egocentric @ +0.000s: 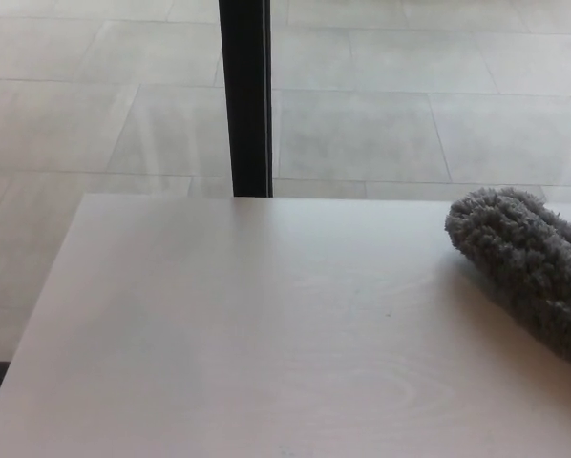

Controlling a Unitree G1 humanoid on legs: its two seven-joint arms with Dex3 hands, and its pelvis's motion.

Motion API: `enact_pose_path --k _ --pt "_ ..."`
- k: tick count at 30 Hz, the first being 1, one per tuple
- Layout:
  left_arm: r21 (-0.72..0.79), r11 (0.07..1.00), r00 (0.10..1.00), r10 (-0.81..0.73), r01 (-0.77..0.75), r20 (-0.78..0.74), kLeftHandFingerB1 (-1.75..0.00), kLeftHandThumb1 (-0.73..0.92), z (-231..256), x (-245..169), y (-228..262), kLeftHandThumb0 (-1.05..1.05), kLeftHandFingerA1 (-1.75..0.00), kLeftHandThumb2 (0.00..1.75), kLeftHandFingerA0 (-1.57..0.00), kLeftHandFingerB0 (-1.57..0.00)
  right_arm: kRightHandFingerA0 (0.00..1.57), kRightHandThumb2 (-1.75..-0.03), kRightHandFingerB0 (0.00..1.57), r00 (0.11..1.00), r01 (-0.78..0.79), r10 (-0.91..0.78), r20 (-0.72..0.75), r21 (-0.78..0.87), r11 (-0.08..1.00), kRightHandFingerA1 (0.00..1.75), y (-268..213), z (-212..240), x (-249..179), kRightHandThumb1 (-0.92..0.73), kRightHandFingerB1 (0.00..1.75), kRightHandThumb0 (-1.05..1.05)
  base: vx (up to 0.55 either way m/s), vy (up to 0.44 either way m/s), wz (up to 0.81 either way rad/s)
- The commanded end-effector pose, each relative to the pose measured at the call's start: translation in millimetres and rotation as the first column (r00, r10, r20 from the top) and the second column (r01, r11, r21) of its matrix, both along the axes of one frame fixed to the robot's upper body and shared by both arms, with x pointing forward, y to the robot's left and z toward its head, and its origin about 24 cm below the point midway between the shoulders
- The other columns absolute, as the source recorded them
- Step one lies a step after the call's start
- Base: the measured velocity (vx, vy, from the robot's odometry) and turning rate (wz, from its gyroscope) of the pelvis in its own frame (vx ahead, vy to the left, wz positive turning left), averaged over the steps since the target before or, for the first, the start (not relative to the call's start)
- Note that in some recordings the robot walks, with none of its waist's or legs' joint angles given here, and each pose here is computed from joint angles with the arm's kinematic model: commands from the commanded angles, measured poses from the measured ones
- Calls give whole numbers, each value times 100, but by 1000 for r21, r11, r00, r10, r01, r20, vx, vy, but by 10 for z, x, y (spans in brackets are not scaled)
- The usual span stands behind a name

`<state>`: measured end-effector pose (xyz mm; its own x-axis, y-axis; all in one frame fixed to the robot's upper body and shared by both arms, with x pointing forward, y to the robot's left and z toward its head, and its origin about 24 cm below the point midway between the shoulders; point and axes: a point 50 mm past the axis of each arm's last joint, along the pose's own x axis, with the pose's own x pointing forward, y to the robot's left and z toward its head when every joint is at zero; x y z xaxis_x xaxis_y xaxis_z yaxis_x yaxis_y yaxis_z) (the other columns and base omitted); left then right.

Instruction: The robot uses its right hand to pick up the duster kept in the middle of the desk and use it to wipe the desk by swiping its surface twice

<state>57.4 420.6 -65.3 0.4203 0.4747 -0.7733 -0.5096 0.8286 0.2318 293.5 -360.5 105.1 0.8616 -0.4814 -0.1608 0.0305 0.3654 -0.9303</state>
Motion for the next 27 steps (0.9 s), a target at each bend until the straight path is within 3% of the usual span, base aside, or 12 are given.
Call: enact_pose_path --k 1,6,7,11,12,15,16,23,24,25,26,27 --pt "19 1000 1000 -13 13 12 -47 92 8 -4 4 -51 -59 73 -47 -49 0 -71 0 973 109 -133 189 130 986 0 -469 453 -648 -90 0 -105 0 0 0" --pt "-8 1000 999 30 -29 40 -49 92 -2 -32 -3 -51 -63 73 -48 -51 0 -67 0 903 214 -303 305 294 932 0 -739 299 -1282 -83 0 -101 0 0 0" --pt "-7 1000 1000 3 -2 25 -50 92 -9 -40 -12 -52 -65 75 -46 -48 0 -102 0 837 274 -426 345 409 870 52 -858 129 -1499 -65 32 -105 0 0 0" --pt "-34 999 999 32 -30 37 -49 92 -37 -1 -41 -51 -64 72 -47 -48 0 -100 0 727 386 -591 348 504 772 49 -998 -83 -1722 -64 30 -98 0 0 0" --pt "-32 999 999 29 -27 38 -50 92 -42 5 -49 -51 -62 74 -42 -48 0 -97 0 703 408 -625 340 527 746 46 -1027 -155 -1796 -67 21 -100 0 0 0" --pt "-33 999 998 23 -21 51 -53 92 -23 40 -39 -49 -65 75 -38 -48 0 -95 0 570 555 -777 268 571 605 42 -1139 -579 -2143 -66 16 -94 0 0 0" --pt "-32 999 998 23 -21 55 -53 92 -18 44 -36 -49 -65 75 -38 -48 0 -96 0 543 584 -802 250 573 574 44 -1150 -646 -2198 -66 21 -92 0 0 0" --pt "15 1000 1000 13 -13 3 -48 92 -3 51 -4 -52 -61 71 -47 -47 0 -97 0 349 544 -919 184 759 359 47 -1077 -1063 -2577 -66 26 -92 0 0 0" --pt "16 1000 1000 26 -26 -1 -46 92 -9 38 -4 -53 -58 72 -47 -48 0 -78 0 333 520 -932 139 797 305 29 -1046 -1153 -2618 -68 3 -86 0 0 0" --pt "9 998 998 58 -58 3 -46 92 -16 29 -3 -52 -56 68 -47 -49 0 -83 0 329 498 -939 102 826 264 47 -1009 -1232 -2640 -64 16 -87 0 0 0" --pt "-7 996 996 90 -90 17 -46 92 -22 29 -6 -52 -56 68 -47 -49 0 -83 0 320 475 -942 96 844 248 47 -994 -1256 -2643 -64 16 -87 0 0 0" --pt "-10 995 995 98 -98 24 -48 92 -23 23 -7 -51 -56 69 -48 -48 0 -79 0 322 456 -943 83 859 232 61 -965 -1297 -2641 -63 20 -77 0 0 0"
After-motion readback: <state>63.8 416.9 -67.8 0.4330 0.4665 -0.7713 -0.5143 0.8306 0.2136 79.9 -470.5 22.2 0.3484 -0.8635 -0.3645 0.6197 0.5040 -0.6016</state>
